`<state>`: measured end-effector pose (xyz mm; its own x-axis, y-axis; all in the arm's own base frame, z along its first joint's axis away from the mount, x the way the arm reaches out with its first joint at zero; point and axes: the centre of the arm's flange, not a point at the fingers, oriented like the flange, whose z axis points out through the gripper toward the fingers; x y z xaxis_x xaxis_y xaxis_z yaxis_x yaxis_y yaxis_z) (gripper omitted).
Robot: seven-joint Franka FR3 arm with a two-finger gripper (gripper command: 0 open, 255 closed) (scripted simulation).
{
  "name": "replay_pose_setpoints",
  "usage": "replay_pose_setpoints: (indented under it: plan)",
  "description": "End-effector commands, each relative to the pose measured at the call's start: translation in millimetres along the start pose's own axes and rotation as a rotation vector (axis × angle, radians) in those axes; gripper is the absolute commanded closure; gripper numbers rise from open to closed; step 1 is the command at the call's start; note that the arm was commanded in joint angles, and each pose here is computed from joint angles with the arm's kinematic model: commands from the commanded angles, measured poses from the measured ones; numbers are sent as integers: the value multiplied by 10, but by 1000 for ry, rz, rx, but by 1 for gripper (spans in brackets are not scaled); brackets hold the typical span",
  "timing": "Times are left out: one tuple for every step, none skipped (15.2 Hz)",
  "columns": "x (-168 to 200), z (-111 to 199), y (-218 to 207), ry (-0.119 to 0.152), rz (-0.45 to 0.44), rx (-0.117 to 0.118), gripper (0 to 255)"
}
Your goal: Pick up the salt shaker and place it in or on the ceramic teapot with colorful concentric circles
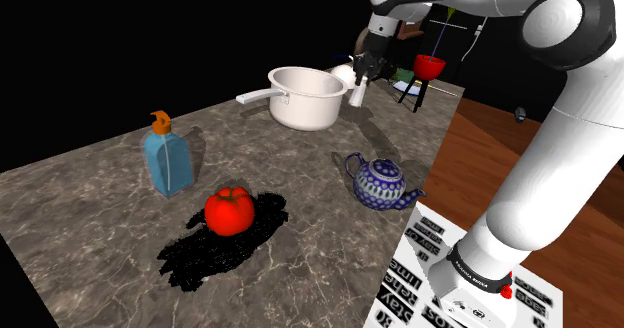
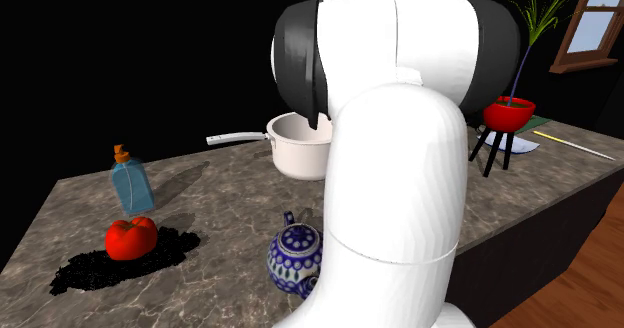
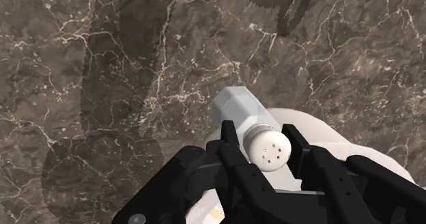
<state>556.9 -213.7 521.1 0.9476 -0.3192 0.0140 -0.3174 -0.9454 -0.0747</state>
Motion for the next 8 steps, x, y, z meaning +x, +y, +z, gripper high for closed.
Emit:
replay_pose_setpoints:
  plan:
    - [1, -104, 1, 0, 0, 0, 255]
    - [2, -156, -3, 0, 0, 0, 255]
    - [3, -209, -7, 0, 0, 0, 255]
    - [4, -262, -11, 0, 0, 0, 255]
    - [4, -314, -15, 0, 0, 0, 255]
    - [5, -367, -19, 0, 0, 0, 255]
    - [6, -420, -23, 0, 0, 0, 255]
    - [7, -472, -27, 0, 0, 0, 255]
